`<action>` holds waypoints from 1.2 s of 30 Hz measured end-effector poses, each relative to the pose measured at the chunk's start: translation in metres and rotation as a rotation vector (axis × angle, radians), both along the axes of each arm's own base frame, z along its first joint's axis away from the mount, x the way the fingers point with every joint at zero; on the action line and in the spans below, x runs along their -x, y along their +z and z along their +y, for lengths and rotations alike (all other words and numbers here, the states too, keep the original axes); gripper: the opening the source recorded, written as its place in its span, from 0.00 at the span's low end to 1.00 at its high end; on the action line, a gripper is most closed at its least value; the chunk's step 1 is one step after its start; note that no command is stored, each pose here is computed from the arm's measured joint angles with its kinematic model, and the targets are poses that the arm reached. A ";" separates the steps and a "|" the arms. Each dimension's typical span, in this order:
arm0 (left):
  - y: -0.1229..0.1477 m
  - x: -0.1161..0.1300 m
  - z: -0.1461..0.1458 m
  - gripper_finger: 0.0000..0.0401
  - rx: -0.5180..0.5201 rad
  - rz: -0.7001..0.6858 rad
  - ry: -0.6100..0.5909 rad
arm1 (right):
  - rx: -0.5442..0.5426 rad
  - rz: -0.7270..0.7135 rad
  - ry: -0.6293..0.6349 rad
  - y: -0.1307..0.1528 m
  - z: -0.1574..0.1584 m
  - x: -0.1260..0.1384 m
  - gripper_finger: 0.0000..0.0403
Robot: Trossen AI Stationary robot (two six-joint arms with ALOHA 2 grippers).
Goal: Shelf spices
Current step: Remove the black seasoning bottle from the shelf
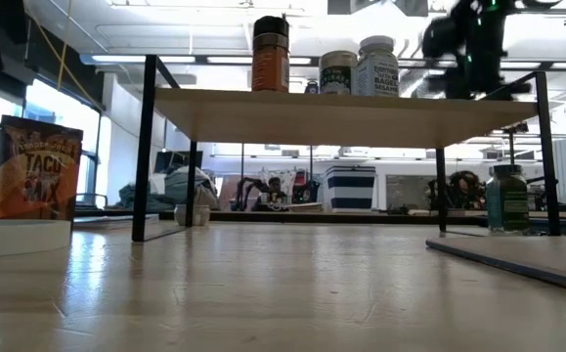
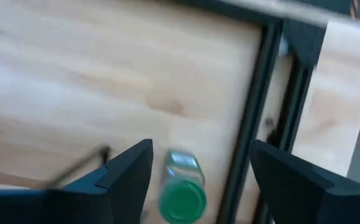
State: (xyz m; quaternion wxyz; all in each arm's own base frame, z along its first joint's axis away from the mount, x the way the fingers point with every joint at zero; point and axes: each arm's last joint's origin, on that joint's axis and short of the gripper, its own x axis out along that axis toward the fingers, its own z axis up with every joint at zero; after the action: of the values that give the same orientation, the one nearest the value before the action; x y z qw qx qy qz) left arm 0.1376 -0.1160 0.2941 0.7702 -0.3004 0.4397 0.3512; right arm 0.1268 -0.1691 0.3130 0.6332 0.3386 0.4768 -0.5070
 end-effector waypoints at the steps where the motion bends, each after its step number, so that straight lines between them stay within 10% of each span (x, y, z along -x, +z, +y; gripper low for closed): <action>1: 0.000 0.000 0.000 0.78 -0.003 -0.007 0.001 | 0.021 -0.028 0.015 0.010 -0.001 -0.001 0.65; 8: 0.006 -0.008 -0.004 0.78 -0.009 -0.162 -0.034 | 0.115 -0.251 0.141 0.076 0.010 -0.009 0.65; 16: 0.038 -0.016 0.007 0.78 -0.019 -0.422 -0.060 | -0.030 -0.494 0.447 0.111 0.066 -0.042 0.65; 25: 0.086 -0.048 0.041 0.78 -0.201 -0.358 -0.231 | 0.120 -0.460 0.590 0.118 0.127 -0.072 0.65; 36: 0.082 -0.109 0.064 0.78 -0.344 -0.186 -0.662 | 0.175 -0.375 0.694 0.112 0.159 -0.079 0.65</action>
State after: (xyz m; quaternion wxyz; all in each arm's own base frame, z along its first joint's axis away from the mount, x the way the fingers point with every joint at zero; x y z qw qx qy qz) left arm 0.2463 -0.0523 0.3758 0.9176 -0.0391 0.3757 0.1236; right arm 0.2059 -0.0096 0.4252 0.8692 0.1889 0.3940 -0.2314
